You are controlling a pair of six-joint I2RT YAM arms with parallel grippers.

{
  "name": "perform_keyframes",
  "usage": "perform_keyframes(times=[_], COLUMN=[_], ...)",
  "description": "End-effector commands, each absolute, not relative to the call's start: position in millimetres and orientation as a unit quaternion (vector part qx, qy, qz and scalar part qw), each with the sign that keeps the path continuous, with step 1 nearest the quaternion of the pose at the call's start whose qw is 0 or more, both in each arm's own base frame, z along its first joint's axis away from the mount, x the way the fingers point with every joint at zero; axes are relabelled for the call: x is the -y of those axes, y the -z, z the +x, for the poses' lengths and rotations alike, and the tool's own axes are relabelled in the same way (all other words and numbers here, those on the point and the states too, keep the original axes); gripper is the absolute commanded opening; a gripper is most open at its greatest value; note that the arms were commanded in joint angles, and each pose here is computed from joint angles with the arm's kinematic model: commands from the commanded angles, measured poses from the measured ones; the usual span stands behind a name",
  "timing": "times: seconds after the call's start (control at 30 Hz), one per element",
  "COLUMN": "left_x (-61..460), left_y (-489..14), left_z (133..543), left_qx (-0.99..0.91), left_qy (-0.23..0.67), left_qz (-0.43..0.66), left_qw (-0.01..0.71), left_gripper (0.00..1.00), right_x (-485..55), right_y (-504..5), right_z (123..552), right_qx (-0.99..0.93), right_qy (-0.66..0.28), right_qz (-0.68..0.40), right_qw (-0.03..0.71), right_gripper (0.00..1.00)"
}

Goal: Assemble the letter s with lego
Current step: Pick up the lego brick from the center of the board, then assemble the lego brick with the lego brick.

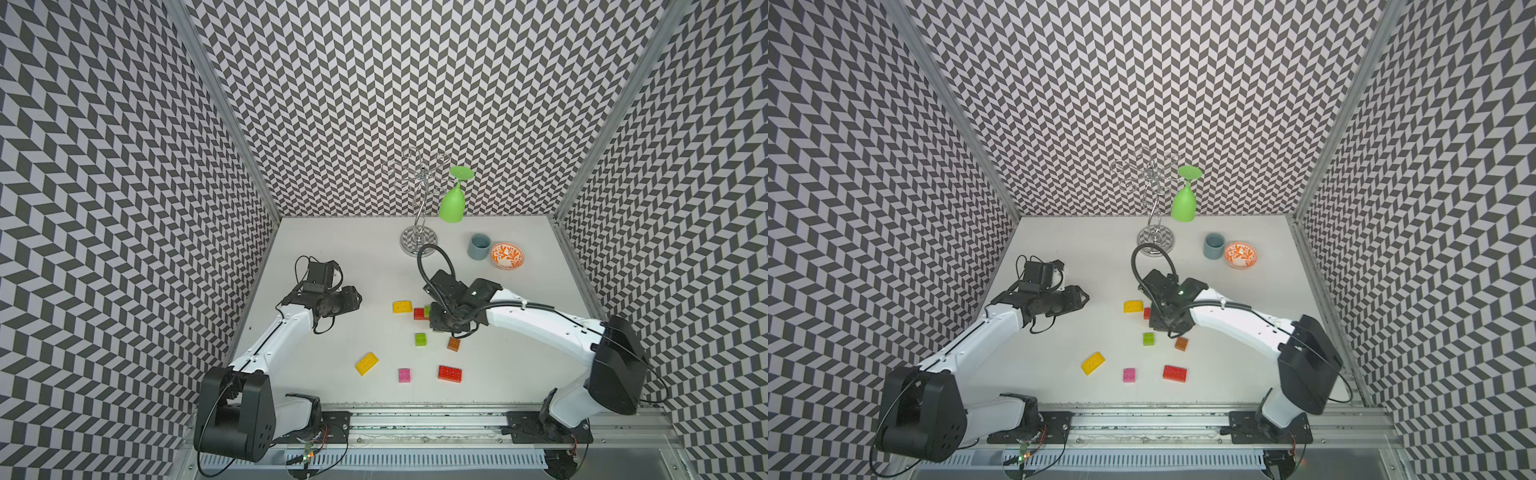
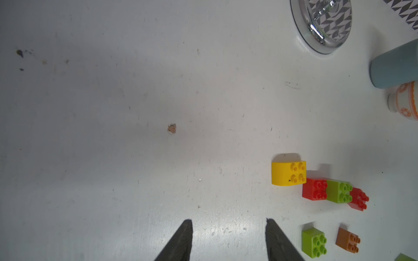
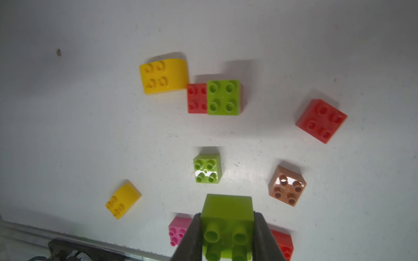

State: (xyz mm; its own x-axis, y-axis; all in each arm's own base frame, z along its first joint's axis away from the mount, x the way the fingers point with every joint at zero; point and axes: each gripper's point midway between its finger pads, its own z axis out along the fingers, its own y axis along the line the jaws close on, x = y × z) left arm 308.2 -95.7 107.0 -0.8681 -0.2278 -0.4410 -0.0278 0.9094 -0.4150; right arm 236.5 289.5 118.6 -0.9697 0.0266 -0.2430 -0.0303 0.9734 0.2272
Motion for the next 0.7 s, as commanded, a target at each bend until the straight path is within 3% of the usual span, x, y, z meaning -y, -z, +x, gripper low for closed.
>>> perform_keyframes(times=[0.0,0.67], left_x=[102,96], left_y=[-107,-105], left_z=[303,307], left_qx=[-0.943,-0.941], left_qy=[0.214,0.205], left_qz=[-0.053,-0.062], left_qw=[0.249,0.261], left_gripper=[0.54,0.54], right_x=[-317,-339], right_y=[-114,-55], right_z=[239,234], right_qx=[-0.985,-0.988], right_qy=[-0.107,-0.070], right_qz=[-0.065,-0.121], right_qw=[0.120,0.069], right_gripper=[0.00,0.00])
